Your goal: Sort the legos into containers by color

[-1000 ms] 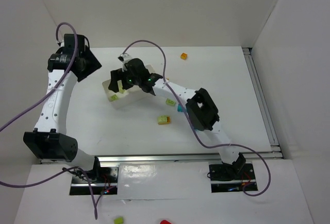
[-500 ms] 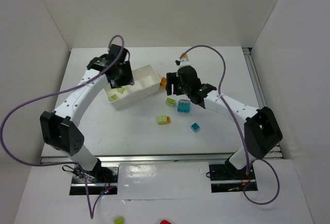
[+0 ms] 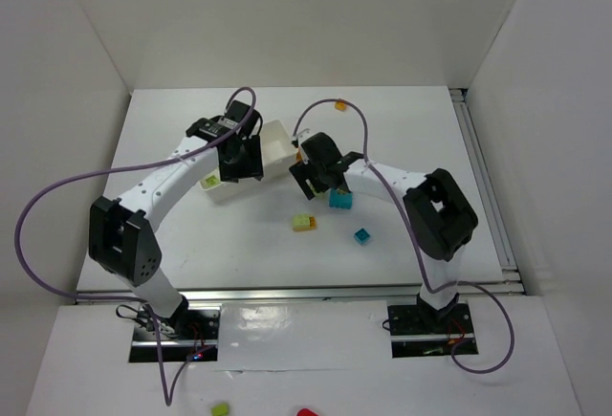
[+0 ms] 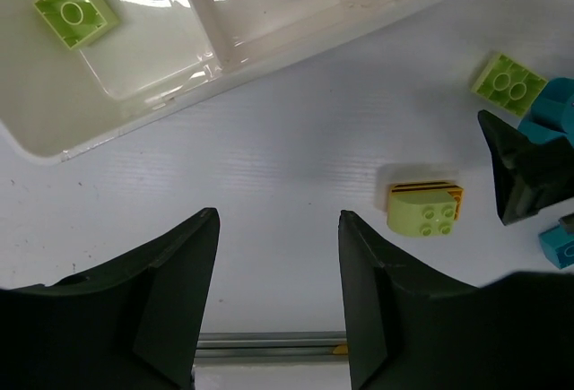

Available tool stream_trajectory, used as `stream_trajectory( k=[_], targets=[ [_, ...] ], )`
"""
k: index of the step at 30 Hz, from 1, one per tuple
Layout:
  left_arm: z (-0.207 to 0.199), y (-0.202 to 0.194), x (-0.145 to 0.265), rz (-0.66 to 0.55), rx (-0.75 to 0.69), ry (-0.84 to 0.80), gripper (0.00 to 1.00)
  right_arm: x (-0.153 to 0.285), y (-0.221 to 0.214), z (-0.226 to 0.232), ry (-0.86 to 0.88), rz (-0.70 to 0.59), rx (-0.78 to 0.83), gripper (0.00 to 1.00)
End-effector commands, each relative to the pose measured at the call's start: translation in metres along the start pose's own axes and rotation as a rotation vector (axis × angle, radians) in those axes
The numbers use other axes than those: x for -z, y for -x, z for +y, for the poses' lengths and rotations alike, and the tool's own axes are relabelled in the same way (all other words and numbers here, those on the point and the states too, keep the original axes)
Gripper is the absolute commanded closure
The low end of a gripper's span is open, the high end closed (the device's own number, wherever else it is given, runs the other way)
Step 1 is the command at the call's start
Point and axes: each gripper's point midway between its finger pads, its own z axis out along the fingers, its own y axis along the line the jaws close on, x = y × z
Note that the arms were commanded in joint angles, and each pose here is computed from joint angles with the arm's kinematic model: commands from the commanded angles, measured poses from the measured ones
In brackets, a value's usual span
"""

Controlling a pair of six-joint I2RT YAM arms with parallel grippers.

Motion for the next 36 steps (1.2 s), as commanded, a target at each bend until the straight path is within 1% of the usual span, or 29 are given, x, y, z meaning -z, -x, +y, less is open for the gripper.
stream_trajectory(
  k=[1,5,9,10,11,12,14,16,17,18,19,20,21,22,23,24,25,26,27,29,30,31,32,33,34,35,36],
  targets=[
    [-0.002,0.016,0.019,-0.076,0.010,-0.023,0.35,-0.010,0.012,0.004,0.028,0.000,0.130,0.16],
    [-0.002,0.021,0.026,-0.098,0.014,-0.026,0.35,-0.026,0.009,0.011,0.079,0.003,0.120,0.22],
    [0.005,0.029,0.030,-0.113,0.032,-0.013,0.35,-0.039,-0.002,0.010,0.147,0.021,0.092,0.31],
    [0.005,0.029,0.030,-0.113,0.023,-0.012,0.35,-0.039,-0.002,0.009,0.157,0.021,0.074,0.39],
    [0.006,0.027,0.030,-0.104,0.021,-0.006,0.35,-0.040,-0.004,0.011,0.166,0.022,0.073,0.43],
    [0.011,0.030,0.032,-0.117,0.031,0.001,0.35,-0.040,-0.004,0.013,0.175,0.022,0.073,0.51],
    [0.011,0.037,0.036,-0.134,0.042,-0.003,0.35,-0.033,-0.003,0.013,0.174,0.007,0.052,0.58],
    [0.026,0.046,0.041,-0.148,0.067,0.014,0.35,-0.017,0.014,0.015,0.195,-0.049,0.021,0.66],
    [0.032,0.053,0.046,-0.169,0.075,0.015,0.35,-0.012,0.019,0.017,0.205,-0.070,0.008,0.67],
    [0.039,0.056,0.045,-0.172,0.093,0.026,0.35,-0.004,0.028,0.023,0.225,-0.099,0.005,0.71],
    [0.056,0.060,0.044,-0.169,0.122,0.054,0.35,0.009,0.038,0.028,0.262,-0.131,-0.018,0.74],
    [0.065,0.067,0.046,-0.181,0.147,0.064,0.35,0.016,0.042,0.040,0.295,-0.144,-0.016,0.74],
    [0.076,0.064,0.040,-0.152,0.175,0.092,0.35,0.024,0.056,0.049,0.322,-0.189,-0.019,0.74],
    [0.094,0.066,0.035,-0.131,0.240,0.119,0.35,0.036,0.067,0.070,0.380,-0.220,-0.017,0.74],
    [0.107,0.060,0.029,-0.099,0.270,0.148,0.35,0.041,0.075,0.081,0.406,-0.242,-0.015,0.74],
    [0.116,0.057,0.025,-0.083,0.309,0.156,0.35,0.051,0.096,0.091,0.433,-0.301,-0.014,0.74],
    [0.139,0.056,0.021,-0.074,0.387,0.193,0.35,0.063,0.106,0.113,0.488,-0.333,0.002,0.74],
    [0.142,0.054,0.023,-0.074,0.430,0.159,0.35,0.062,0.112,0.126,0.521,-0.339,-0.007,0.74],
    [0.149,0.051,0.019,-0.081,0.465,0.148,0.35,0.072,0.138,0.136,0.549,-0.405,-0.005,0.74],
    [0.163,0.053,0.028,-0.120,0.515,0.132,0.33,0.077,0.155,0.161,0.604,-0.433,0.024,0.74],
    [0.163,0.053,0.039,-0.148,0.533,0.114,0.33,0.061,0.157,0.172,0.612,-0.419,0.030,0.74],
    [0.166,0.057,0.044,-0.174,0.541,0.109,0.33,0.069,0.184,0.177,0.608,-0.470,0.033,0.74],
    [0.171,0.059,0.050,-0.192,0.554,0.112,0.33,0.066,0.191,0.186,0.608,-0.483,0.038,0.74],
    [0.170,0.061,0.060,-0.222,0.553,0.101,0.33,0.043,0.189,0.190,0.595,-0.462,0.045,0.72],
    [0.173,0.062,0.067,-0.243,0.578,0.100,0.32,0.049,0.210,0.197,0.592,-0.511,0.046,0.72],
    [0.177,0.059,0.070,-0.252,0.588,0.104,0.32,0.040,0.217,0.195,0.558,-0.522,0.035,0.72],
    [0.176,0.060,0.076,-0.269,0.588,0.098,0.32,0.016,0.212,0.199,0.545,-0.497,0.034,0.72]
  ],
)
